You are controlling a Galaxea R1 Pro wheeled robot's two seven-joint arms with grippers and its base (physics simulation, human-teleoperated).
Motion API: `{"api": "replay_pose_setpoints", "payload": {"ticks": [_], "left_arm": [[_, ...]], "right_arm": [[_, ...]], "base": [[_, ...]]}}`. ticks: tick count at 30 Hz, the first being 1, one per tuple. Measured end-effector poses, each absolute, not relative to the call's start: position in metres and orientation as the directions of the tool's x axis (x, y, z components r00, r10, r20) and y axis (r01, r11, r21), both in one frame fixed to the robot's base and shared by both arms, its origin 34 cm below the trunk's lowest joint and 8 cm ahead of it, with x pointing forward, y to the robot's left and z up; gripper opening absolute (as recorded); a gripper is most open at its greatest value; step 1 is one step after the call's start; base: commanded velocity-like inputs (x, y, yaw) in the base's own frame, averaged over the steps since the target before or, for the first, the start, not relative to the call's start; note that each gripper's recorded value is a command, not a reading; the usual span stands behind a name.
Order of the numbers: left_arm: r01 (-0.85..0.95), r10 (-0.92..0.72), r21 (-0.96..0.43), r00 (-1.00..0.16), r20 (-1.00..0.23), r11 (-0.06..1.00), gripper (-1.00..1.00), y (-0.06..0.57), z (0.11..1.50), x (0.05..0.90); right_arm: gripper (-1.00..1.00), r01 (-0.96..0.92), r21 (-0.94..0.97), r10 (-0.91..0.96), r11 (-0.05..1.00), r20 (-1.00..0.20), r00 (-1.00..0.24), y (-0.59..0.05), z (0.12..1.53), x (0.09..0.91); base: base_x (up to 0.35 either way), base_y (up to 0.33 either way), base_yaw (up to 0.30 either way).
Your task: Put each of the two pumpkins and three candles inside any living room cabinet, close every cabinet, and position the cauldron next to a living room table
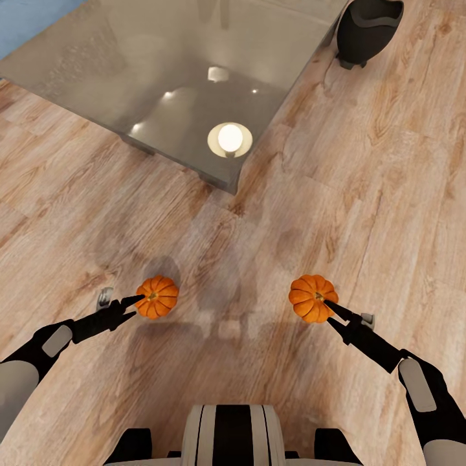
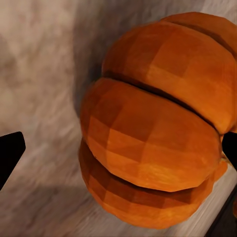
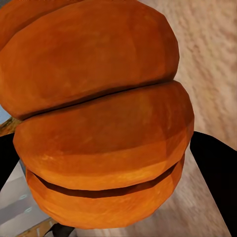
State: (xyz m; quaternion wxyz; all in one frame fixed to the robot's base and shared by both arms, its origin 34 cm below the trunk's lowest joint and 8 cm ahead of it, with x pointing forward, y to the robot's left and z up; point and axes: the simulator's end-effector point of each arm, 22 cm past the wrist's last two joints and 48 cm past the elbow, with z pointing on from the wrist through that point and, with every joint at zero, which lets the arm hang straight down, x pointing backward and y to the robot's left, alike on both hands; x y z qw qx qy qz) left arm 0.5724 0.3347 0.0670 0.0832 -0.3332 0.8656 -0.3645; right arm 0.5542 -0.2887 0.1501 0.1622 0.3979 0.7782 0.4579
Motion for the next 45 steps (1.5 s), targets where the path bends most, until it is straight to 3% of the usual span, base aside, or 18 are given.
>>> {"api": "replay_pose_setpoints", "payload": {"ticks": [45], "left_arm": [[-0.455, -0.595, -0.706, -0.801, 0.059, 0.542, 1.00, 0.325, 0.070, 0.586]], "right_arm": [[-1.00, 0.477, 0.838, 0.768, 0.263, 0.117, -0.630, -0.289, 0.146, 0.551]], "base": [[-0.004, 0.000, 0.000]]}}
